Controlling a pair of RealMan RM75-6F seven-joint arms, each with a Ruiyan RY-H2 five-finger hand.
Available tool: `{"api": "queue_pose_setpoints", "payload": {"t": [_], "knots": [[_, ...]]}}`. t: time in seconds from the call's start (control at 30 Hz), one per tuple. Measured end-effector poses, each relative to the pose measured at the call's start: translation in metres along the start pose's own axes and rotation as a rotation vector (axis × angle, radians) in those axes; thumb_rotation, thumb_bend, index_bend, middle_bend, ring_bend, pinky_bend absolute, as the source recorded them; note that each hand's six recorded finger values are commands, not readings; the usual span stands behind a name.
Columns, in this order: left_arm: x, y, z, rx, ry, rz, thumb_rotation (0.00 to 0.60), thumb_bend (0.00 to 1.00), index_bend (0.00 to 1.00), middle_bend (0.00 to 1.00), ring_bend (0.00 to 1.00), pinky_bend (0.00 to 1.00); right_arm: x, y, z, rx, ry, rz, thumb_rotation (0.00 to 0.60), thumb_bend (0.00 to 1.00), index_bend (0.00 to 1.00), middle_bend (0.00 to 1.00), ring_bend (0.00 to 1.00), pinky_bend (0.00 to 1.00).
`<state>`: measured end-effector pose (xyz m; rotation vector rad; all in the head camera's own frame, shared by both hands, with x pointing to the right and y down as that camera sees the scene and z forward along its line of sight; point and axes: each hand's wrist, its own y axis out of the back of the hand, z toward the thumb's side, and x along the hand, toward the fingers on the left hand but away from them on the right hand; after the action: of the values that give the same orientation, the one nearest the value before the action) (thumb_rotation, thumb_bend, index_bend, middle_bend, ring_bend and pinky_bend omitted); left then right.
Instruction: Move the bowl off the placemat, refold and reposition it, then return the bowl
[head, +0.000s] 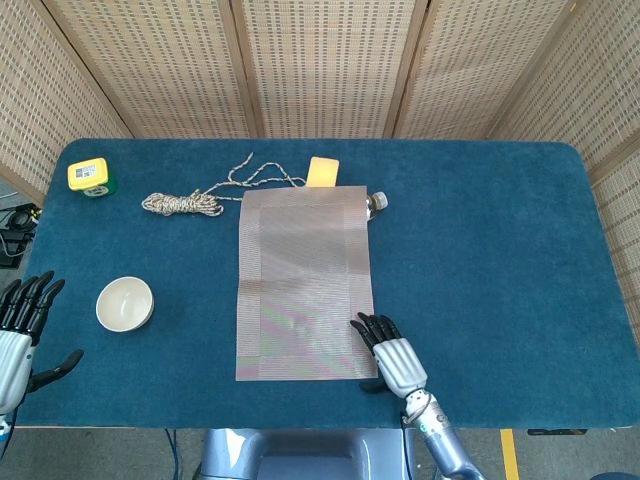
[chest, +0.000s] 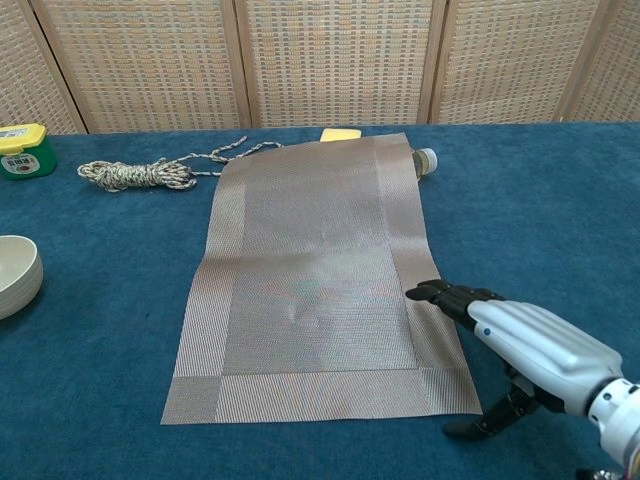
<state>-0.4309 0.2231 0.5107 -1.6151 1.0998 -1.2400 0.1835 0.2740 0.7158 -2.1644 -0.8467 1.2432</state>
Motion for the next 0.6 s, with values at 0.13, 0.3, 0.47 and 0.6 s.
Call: {"api": "queue_pose_setpoints", "payload": {"t": [0.13, 0.3, 0.47, 0.6], "knots": [[0.0002, -0.0018, 0.0005, 0.001, -0.003, -0.007, 0.600, 0.20, 0.00, 0.00, 0.00, 0.00, -0.0026, -0.0032, -0.0005, 0.013, -0.003, -0.002, 0.600, 0.18, 0.00, 0.00, 0.00, 0.00], [0.0009, -0.0038, 0.0005, 0.003, -0.002, -0.015, 0.600, 0.20, 0.00, 0.00, 0.00, 0.00, -0.0073, -0.0038, 0.0013, 0.020, 0.005, -0.033, 0.600, 0.36, 0.00, 0.00, 0.00, 0.00], [0.0012, -0.0045, 0.0016, -0.004, -0.007, -0.017, 0.600, 0.20, 0.00, 0.00, 0.00, 0.00, -0.0099, 0.0005, 0.0038, 0.014, 0.034, -0.093, 0.600, 0.51, 0.01, 0.00, 0.00, 0.00], [0.0010, -0.0042, 0.0025, -0.014, -0.012, -0.016, 0.600, 0.20, 0.00, 0.00, 0.00, 0.00, -0.0100, 0.0054, 0.0087, -0.033, 0.066, -0.136, 0.600, 0.54, 0.03, 0.00, 0.00, 0.00]]}}
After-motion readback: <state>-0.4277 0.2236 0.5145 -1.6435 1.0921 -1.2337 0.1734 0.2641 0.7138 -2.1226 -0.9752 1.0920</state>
